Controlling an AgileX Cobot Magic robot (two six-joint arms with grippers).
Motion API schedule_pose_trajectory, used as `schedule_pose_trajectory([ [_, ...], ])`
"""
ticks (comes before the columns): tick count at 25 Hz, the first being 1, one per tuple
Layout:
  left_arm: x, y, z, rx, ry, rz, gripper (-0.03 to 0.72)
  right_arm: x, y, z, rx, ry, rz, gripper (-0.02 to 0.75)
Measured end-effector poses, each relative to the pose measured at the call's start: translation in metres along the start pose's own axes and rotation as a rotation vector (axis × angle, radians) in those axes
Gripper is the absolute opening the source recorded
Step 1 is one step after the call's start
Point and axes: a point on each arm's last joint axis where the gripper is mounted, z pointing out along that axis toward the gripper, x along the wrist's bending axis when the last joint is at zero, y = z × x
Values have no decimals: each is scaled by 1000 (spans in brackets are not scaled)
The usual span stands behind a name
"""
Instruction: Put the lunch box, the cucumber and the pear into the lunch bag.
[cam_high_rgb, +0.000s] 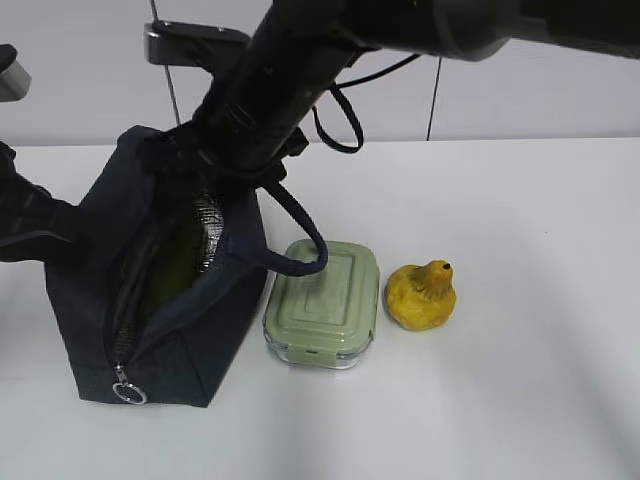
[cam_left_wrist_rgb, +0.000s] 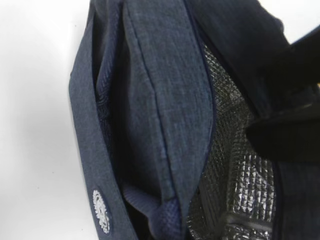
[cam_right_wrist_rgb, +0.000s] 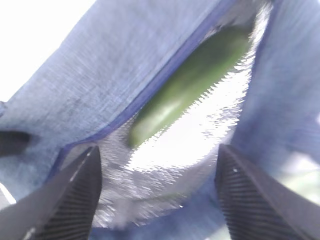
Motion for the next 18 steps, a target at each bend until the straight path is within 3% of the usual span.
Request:
schedule_pose_trajectory([
  [2, 0, 0, 0, 0, 0, 0, -12, 0, 5, -14, 6, -53, -44, 554],
  [5, 0, 0, 0, 1, 1, 1, -12, -6, 6, -42, 26, -219, -77, 554],
  [9, 0, 0, 1, 2, 0, 0, -12, -32, 0, -66, 113, -405, -44, 554],
  [18, 0, 0, 1, 3, 0, 0, -12, -101, -12, -91, 175, -497, 128, 551],
])
